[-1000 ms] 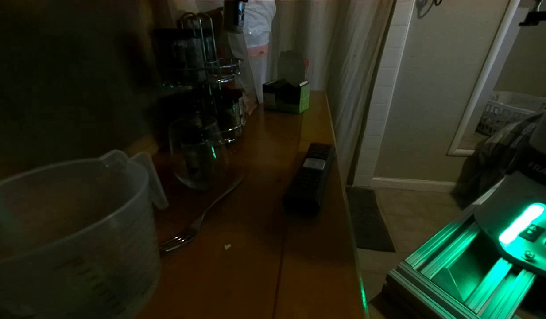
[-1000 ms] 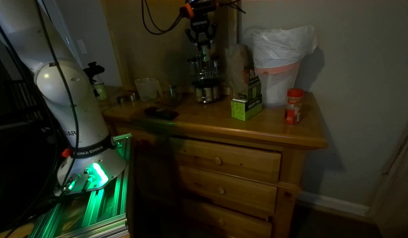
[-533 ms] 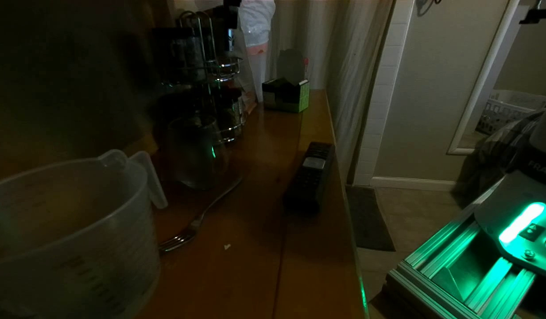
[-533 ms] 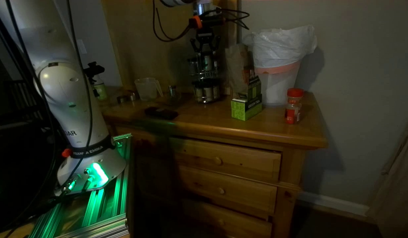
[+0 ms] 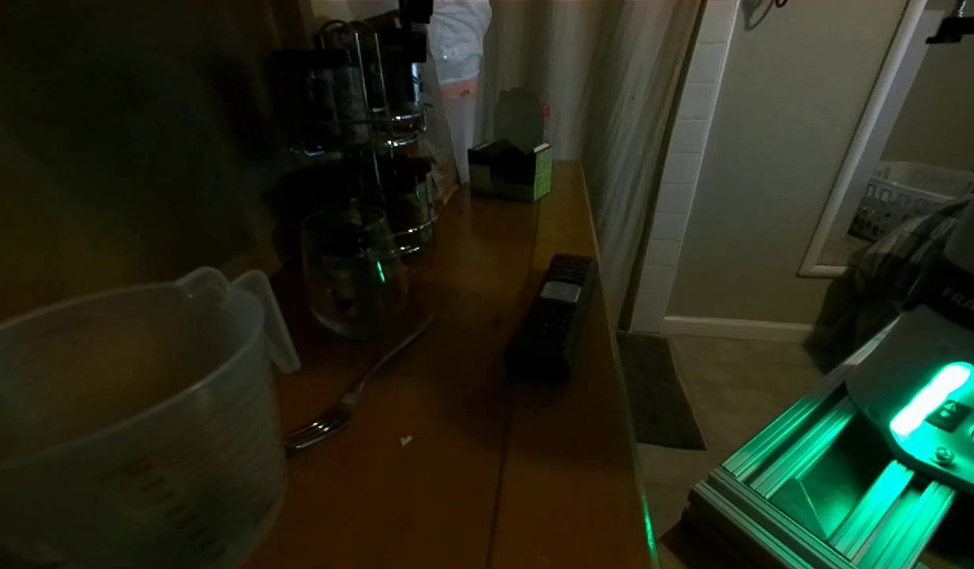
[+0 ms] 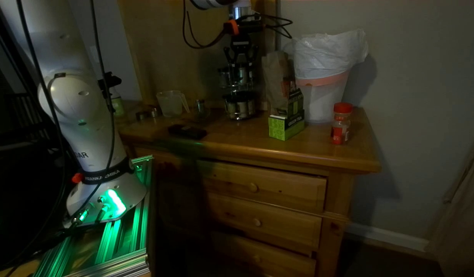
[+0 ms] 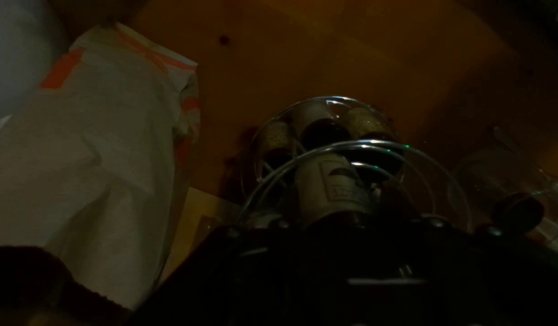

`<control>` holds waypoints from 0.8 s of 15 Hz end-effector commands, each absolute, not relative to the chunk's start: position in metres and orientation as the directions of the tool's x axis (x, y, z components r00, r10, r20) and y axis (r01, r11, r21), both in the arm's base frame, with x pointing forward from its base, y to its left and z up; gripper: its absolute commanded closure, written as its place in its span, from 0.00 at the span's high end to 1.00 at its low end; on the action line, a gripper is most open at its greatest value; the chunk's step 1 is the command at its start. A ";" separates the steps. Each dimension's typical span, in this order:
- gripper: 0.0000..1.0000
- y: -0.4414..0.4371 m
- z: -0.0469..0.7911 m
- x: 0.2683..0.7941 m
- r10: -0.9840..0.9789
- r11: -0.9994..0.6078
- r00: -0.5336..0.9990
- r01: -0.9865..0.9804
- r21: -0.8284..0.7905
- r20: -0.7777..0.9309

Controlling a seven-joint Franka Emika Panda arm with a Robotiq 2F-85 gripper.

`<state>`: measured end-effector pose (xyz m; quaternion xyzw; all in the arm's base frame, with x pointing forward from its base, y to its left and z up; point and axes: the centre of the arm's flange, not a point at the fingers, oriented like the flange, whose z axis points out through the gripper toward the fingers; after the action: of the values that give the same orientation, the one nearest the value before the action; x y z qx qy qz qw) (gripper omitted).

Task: Put the bottle on the spice rack

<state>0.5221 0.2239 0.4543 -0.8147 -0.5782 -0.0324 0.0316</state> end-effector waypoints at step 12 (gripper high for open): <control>1.00 0.161 0.492 0.480 0.892 -0.449 0.451 0.892 -0.046 0.035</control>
<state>0.5198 0.2033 0.4788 -0.8292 -0.5578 -0.0196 0.0294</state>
